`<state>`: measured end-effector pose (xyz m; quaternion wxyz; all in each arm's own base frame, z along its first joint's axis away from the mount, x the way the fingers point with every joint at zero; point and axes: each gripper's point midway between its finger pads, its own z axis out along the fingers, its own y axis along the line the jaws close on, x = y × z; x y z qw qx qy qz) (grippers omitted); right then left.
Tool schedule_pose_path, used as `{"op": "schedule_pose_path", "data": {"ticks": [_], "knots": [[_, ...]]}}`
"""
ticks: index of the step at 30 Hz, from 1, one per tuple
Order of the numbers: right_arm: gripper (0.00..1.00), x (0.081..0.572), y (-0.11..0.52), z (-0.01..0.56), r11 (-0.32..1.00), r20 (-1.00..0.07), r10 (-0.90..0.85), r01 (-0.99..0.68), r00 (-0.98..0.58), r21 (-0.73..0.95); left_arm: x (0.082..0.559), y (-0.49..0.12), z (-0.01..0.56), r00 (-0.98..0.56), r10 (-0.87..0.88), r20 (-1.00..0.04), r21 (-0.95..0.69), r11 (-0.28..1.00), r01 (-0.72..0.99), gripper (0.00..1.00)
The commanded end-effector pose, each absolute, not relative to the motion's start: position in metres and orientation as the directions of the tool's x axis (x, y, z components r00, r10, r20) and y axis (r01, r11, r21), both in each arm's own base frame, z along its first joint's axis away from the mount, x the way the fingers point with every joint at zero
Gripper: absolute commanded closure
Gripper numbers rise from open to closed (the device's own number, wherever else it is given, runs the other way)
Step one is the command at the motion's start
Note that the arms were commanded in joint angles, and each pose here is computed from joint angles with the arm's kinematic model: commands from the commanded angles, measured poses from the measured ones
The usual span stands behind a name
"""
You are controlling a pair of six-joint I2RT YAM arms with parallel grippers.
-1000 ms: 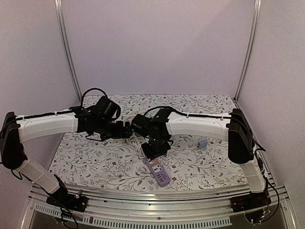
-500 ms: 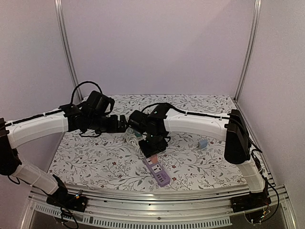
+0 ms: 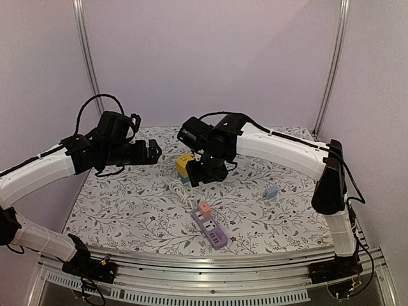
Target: Insert the plug
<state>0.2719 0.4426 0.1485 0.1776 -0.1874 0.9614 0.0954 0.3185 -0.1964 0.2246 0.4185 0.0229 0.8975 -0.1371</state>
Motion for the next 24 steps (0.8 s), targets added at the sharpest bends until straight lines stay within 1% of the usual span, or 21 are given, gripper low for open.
{"op": "schedule_pose_path", "data": {"ticks": [1,6,8,11,14,16,18,22,24], "knots": [[0.39,0.301,0.399,0.191,0.954,-0.432,-0.177,-0.262,-0.884,0.147,0.325,-0.214,0.243,-0.598,-0.063,-0.799,-0.275,0.923,0.270,0.01],[0.37,0.316,0.350,0.201,0.970,-0.425,-0.059,-0.153,-0.903,0.190,0.319,-0.254,0.250,-0.583,0.028,-0.812,-0.292,0.846,0.447,0.00],[0.36,0.318,0.331,0.198,0.973,-0.406,-0.008,-0.101,-0.914,0.208,0.313,-0.274,0.250,-0.579,0.080,-0.812,-0.286,0.810,0.512,0.00],[0.34,0.319,0.301,0.194,0.969,-0.375,0.075,-0.021,-0.924,0.245,0.306,-0.305,0.246,-0.565,0.175,-0.806,-0.243,0.773,0.587,0.02],[0.34,0.315,0.271,0.178,0.954,-0.310,0.166,0.073,-0.936,0.291,0.297,-0.336,0.241,-0.546,0.261,-0.796,-0.207,0.731,0.650,0.05],[0.34,0.317,0.252,0.174,0.939,-0.292,0.223,0.124,-0.930,0.321,0.288,-0.359,0.238,-0.511,0.317,-0.799,-0.173,0.692,0.701,0.06],[0.34,0.315,0.240,0.169,0.915,-0.248,0.272,0.170,-0.930,0.365,0.279,-0.381,0.231,-0.467,0.382,-0.797,-0.126,0.651,0.748,0.06],[0.34,0.316,0.211,0.165,0.885,-0.215,0.351,0.248,-0.911,0.395,0.261,-0.426,0.214,-0.403,0.481,-0.778,-0.073,0.568,0.819,0.07],[0.34,0.314,0.197,0.164,0.876,-0.204,0.382,0.283,-0.901,0.391,0.258,-0.444,0.204,-0.388,0.517,-0.763,-0.059,0.541,0.839,0.10]]}}
